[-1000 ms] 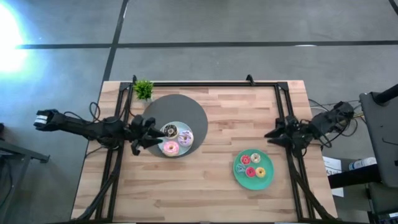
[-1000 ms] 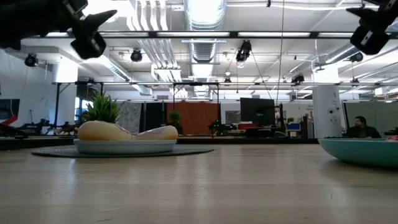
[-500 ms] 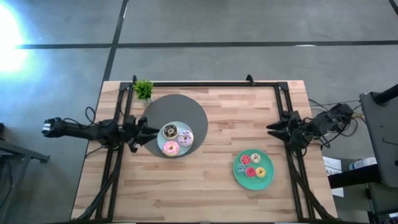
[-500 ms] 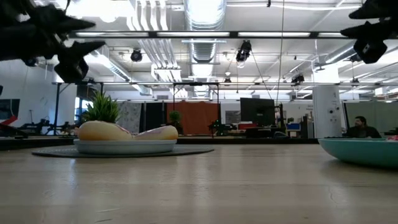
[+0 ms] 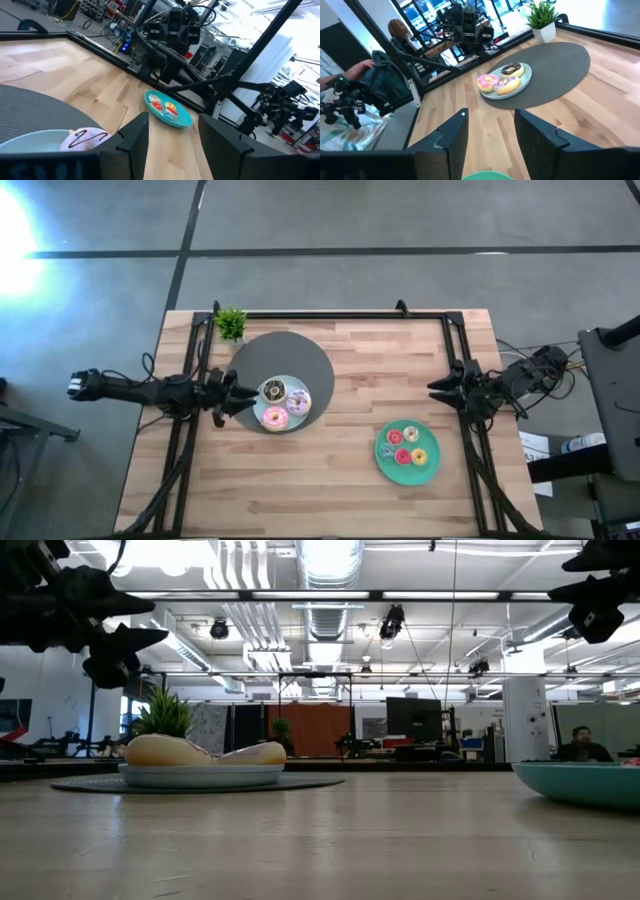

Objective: Pick & Place donuts
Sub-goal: Return to Home Position

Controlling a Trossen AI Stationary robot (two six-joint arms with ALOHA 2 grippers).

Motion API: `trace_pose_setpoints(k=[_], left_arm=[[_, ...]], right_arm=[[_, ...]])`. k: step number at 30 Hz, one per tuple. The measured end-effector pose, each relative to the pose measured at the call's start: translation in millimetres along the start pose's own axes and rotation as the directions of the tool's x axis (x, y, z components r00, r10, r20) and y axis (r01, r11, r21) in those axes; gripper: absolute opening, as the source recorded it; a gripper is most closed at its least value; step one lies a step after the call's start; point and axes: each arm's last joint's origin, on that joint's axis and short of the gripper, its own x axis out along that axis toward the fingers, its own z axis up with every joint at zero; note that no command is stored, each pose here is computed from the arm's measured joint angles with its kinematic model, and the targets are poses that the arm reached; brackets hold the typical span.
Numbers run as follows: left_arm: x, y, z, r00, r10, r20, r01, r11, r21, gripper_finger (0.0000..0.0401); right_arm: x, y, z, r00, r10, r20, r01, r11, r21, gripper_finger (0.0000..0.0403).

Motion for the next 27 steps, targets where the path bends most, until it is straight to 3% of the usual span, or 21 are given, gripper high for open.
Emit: trace_pose_setpoints(k=[13, 18, 21, 24, 27], left_arm=[[-17, -2, 17, 0.980, -0.049, 0.194, 0.054, 0.998, -0.017, 0.0146], [-16, 1, 13, 0.988, -0.017, 0.155, 0.019, 1.000, -0.011, 0.0146], [-16, 5, 7, 0.996, 0.008, 0.087, -0.022, 0.987, 0.156, 0.0146], [-16, 7, 7, 0.997, 0.021, 0.080, -0.048, 0.931, 0.361, 0.0146], [-16, 10, 8, 0.994, 0.046, 0.096, -0.088, 0.864, 0.495, 0.0146]], right_arm=[[0, 0, 0, 1.000, 0.000, 0.000, 0.000, 1.000, -0.001, 0.0148], [0, 0, 0, 1.000, -0.001, -0.001, 0.001, 1.000, -0.001, 0.0145], [0, 0, 0, 1.000, -0.001, -0.001, 0.001, 1.000, -0.001, 0.0141], [0, 0, 0, 1.000, -0.001, -0.001, 0.001, 1.000, -0.001, 0.0139], [0, 0, 0, 1.000, -0.001, -0.001, 0.001, 1.000, -0.001, 0.0139]])
